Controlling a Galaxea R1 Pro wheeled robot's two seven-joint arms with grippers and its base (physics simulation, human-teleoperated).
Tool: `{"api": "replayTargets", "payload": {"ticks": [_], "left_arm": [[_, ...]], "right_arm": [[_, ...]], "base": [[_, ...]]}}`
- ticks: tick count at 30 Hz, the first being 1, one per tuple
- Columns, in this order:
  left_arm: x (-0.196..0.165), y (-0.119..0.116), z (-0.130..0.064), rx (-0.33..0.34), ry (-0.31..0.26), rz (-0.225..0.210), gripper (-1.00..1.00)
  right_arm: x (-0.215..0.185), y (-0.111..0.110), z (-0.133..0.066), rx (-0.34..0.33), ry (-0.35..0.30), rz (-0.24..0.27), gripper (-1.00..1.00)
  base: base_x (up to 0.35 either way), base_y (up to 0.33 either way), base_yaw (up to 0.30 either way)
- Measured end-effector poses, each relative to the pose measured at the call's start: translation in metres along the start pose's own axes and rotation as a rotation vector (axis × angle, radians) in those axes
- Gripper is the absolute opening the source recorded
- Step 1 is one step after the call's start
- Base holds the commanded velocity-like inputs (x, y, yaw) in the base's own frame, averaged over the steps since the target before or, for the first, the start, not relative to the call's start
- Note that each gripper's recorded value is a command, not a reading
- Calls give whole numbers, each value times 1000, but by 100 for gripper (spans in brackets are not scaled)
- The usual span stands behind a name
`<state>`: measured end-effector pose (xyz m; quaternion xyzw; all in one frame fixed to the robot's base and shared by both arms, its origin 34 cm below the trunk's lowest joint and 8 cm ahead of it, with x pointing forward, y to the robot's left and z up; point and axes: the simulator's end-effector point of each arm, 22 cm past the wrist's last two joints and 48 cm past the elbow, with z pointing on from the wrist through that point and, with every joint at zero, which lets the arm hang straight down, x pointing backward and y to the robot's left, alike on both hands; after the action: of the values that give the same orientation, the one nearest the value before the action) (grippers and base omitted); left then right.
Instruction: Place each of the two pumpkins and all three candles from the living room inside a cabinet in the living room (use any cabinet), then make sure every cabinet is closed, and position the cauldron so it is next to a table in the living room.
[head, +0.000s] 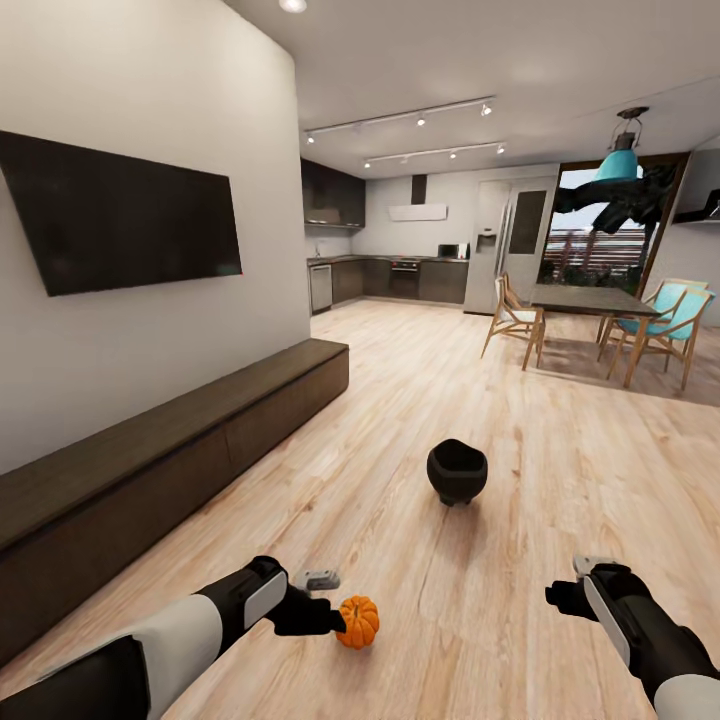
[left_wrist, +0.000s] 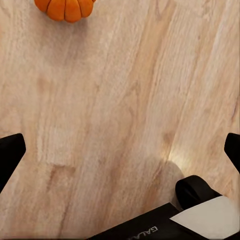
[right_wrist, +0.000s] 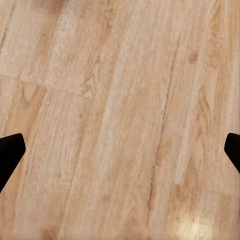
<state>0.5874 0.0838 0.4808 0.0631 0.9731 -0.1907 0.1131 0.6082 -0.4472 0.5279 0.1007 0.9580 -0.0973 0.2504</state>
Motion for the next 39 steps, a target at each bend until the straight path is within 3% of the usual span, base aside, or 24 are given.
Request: {"api": "replayTargets", "payload": {"ticks": [6,18,21,22,26,39], "left_arm": [[0,-4,1,3,-2,4,100],[0,-6,2,-15,-3,8,100],[0,-18,4,8,-3,14,100],[0,-38,5,70,-2,19,100],[1,-54,3,144,-1,27,100],[0,-66,4,198,-15,53,100]], "right_arm": [[0,0,0,-1,0,0,100],[0,-2,-1,2,0,1,100],[0,-3,-1,4,0,1,100],[-1,-5,-1,6,-1,1,100],[-1,-6,-1,7,1,1,100],[-1,-6,0,7,-3,2,100]], "base": [[35,12,0],[304,78,0],[342,4,0],[343,1,0],[343,0,0],[149,0,0]]}}
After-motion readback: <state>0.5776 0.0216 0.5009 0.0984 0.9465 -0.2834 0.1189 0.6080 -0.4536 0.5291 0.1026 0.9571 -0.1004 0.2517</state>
